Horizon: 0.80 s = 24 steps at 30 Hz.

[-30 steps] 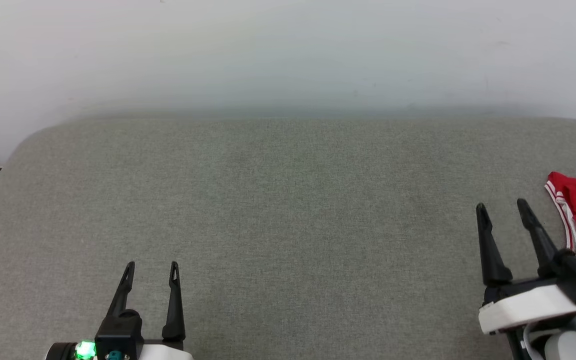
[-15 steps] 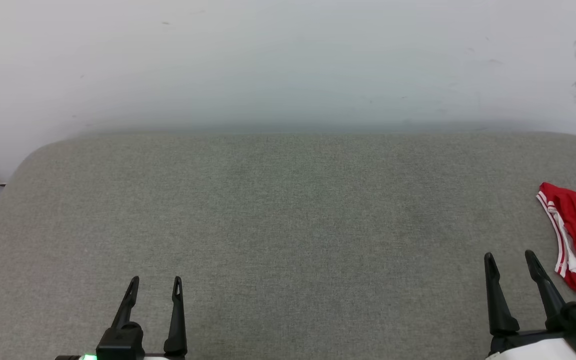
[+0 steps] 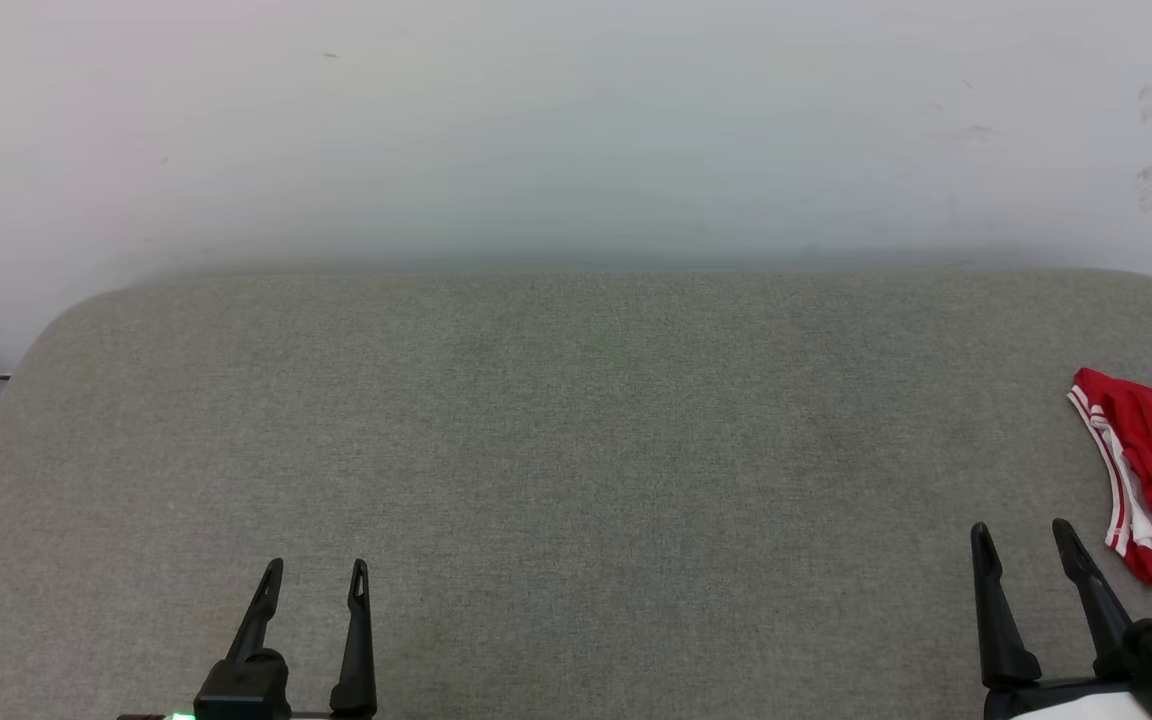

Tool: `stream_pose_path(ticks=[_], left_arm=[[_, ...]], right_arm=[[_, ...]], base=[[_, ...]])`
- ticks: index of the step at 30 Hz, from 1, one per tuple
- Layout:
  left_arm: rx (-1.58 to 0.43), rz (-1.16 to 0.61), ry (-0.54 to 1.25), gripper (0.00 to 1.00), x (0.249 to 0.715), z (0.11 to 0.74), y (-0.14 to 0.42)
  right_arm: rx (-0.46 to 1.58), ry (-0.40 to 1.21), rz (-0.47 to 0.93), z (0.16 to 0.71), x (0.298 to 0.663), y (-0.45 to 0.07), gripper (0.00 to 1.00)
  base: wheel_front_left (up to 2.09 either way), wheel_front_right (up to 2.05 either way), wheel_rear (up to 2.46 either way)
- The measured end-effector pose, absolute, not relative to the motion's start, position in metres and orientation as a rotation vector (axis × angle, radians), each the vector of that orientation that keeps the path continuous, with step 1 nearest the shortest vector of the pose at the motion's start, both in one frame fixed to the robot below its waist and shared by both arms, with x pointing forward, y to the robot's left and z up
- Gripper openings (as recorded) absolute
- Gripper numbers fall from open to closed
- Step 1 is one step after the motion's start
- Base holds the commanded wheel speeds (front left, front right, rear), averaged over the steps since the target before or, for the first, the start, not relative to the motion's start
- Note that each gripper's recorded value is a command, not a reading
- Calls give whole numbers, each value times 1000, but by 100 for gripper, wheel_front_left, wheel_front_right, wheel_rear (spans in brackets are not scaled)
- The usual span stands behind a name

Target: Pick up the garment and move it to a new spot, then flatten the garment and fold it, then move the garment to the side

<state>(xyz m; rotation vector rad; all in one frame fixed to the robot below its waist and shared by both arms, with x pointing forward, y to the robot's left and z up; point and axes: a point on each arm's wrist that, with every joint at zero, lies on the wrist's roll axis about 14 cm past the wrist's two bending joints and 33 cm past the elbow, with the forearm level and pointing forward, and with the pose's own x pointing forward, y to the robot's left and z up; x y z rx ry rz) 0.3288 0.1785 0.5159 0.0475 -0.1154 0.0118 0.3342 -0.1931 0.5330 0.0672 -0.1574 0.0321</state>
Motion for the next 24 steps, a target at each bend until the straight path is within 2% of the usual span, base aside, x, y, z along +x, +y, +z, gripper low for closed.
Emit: stream_pose_path(ticks=[3,4,11,24], left_arm=[[48,13,-114,100,329,515,179],[48,14,-114,0,329,515,179],[44,19,-23,0,321,488,181],[-220,66,49,0,327,477,190]], right_arm=[[68,-153,34,533,334,-193,100],[69,-153,34,533,334,-192,0],[84,-83,27,511,332,-193,0],[336,-36,-16,499,335,-199,0]], base=[[0,0,0],[0,0,0],[0,0,0],[0,0,0]])
